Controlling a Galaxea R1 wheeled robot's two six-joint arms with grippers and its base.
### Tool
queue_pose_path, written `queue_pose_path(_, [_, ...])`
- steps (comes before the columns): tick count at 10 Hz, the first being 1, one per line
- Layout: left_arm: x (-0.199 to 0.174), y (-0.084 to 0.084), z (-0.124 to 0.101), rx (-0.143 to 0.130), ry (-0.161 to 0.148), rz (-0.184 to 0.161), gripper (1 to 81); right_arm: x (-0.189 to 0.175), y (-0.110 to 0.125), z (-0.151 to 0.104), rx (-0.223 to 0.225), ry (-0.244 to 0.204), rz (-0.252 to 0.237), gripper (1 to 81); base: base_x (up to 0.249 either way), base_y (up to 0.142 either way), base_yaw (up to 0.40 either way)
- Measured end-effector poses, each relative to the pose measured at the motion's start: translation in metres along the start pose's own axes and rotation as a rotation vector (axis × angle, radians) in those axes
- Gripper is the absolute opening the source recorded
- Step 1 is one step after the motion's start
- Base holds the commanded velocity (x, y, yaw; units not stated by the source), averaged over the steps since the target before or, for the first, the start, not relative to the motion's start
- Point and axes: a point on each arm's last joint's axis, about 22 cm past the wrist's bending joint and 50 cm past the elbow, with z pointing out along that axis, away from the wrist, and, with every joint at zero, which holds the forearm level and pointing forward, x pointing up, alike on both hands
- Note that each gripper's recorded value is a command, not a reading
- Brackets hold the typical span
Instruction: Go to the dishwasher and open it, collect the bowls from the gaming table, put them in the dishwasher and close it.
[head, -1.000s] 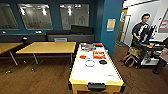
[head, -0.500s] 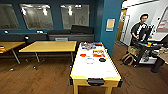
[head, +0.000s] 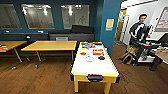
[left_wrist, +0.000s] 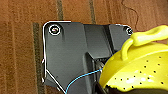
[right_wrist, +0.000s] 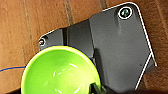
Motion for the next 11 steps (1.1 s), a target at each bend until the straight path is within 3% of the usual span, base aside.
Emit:
queue_pose_path(3, [-0.012,-0.011,-0.007,0.008,-0.002,-0.006,1.0,-0.013,0.012,0.0,-0.026,-0.01,-0.005,1.0,-0.15,0.0,0.0])
queue_pose_path(6, [-0.014,-0.033,-0.02,0.039,-0.004,-0.005,1.0,-0.008,0.06,-0.013,-0.122,-0.001,-0.022,1.0,-0.15,0.0,0.0])
queue_pose_path(11, [-0.018,-0.032,-0.018,0.04,-0.005,-0.006,1.0,-0.015,0.066,-0.014,-0.135,-0.006,-0.025,1.0,-0.11,0.0,0.0])
